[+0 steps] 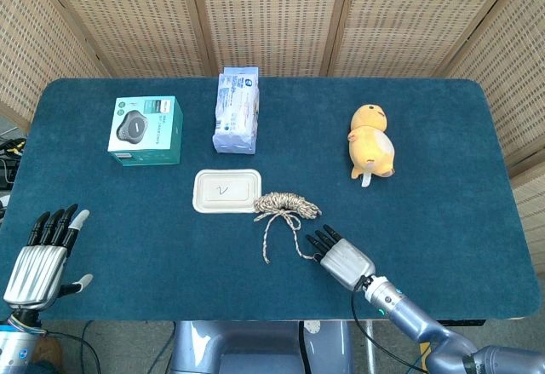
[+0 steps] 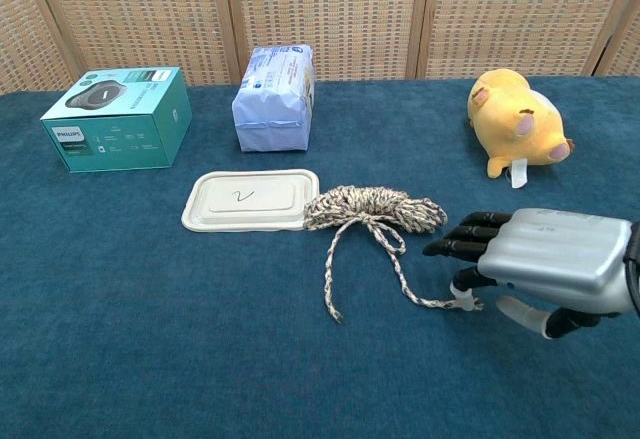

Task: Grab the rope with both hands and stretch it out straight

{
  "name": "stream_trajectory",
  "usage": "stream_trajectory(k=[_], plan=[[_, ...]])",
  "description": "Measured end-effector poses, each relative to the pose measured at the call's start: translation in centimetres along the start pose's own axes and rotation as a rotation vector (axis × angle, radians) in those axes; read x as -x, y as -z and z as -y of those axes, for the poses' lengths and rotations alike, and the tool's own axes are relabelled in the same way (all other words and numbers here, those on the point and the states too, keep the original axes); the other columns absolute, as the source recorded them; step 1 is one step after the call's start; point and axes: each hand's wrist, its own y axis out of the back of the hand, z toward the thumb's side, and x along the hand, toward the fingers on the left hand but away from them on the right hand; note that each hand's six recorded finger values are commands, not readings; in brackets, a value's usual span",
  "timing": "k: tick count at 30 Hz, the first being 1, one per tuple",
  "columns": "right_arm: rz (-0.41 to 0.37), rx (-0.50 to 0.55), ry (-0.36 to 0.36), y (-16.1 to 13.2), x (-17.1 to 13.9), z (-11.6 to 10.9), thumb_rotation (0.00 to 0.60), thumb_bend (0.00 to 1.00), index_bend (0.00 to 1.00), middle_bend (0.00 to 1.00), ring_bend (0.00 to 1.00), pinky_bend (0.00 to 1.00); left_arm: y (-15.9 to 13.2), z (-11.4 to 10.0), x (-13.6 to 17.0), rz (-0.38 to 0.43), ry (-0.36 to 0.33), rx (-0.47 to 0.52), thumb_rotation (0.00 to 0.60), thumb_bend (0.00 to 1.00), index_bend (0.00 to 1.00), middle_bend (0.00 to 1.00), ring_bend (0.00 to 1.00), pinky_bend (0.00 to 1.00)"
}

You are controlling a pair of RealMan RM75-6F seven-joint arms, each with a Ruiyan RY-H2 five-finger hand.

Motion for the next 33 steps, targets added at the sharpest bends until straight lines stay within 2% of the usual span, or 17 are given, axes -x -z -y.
stream_trajectory(k=[1, 3, 7, 10, 13, 22, 27, 33], plan=[[0.016, 0.010, -0.003, 0.4, 0.0, 0.1, 0.600, 0.67, 0.33, 0.00, 0.00, 0.00, 0.0, 0.0, 0.0, 0.000, 0.000, 0.000, 0.600, 0.00, 0.00, 0.00, 0.00, 0.00], [0.040, 0.039, -0.007, 1.0, 0.0, 0.1, 0.600, 0.58, 0.32, 0.00, 0.00, 0.00, 0.0, 0.0, 0.0, -0.001, -0.001, 0.001, 0.600, 0.00, 0.00, 0.00, 0.00, 0.00], [0.098, 0.140, 0.013, 2.0, -0.2, -0.3, 0.600, 0.33, 0.30, 0.00, 0.00, 0.00, 0.1, -0.1, 0.0, -0.002, -0.002, 0.003, 0.600, 0.00, 0.00, 0.00, 0.00, 0.00], [0.126, 0.236, 0.020, 2.2, -0.3, -0.5, 0.600, 0.24, 0.31, 0.00, 0.00, 0.00, 0.0, -0.1, 0.1, 0.002, -0.002, 0.001, 0.600, 0.00, 0.00, 0.00, 0.00, 0.00], [0.152, 0.324, 0.032, 2.2, -0.1, -0.8, 0.600, 0.24, 0.34, 0.00, 0.00, 0.00, 0.0, -0.1, 0.1, 0.001, -0.003, 0.004, 0.600, 0.00, 0.00, 0.00, 0.00, 0.00], [0.187, 0.427, 0.045, 1.4, 1.8, -0.5, 0.600, 0.32, 0.43, 0.00, 0.00, 0.00, 0.1, 0.0, 0.1, 0.000, 0.000, 0.003, 0.600, 0.00, 0.00, 0.00, 0.00, 0.00], [0.202, 0.440, 0.040, 1.0, 2.8, -0.2, 0.600, 0.37, 0.44, 0.00, 0.00, 0.00, 0.2, -0.1, 0.0, -0.004, 0.000, 0.007, 0.600, 0.00, 0.00, 0.00, 0.00, 0.00], [0.217, 0.433, 0.033, 0.9, 3.2, 0.0, 0.600, 0.38, 0.45, 0.00, 0.00, 0.00, 0.3, -0.1, 0.0, -0.003, 0.002, 0.009, 0.600, 0.00, 0.00, 0.00, 0.00, 0.00]])
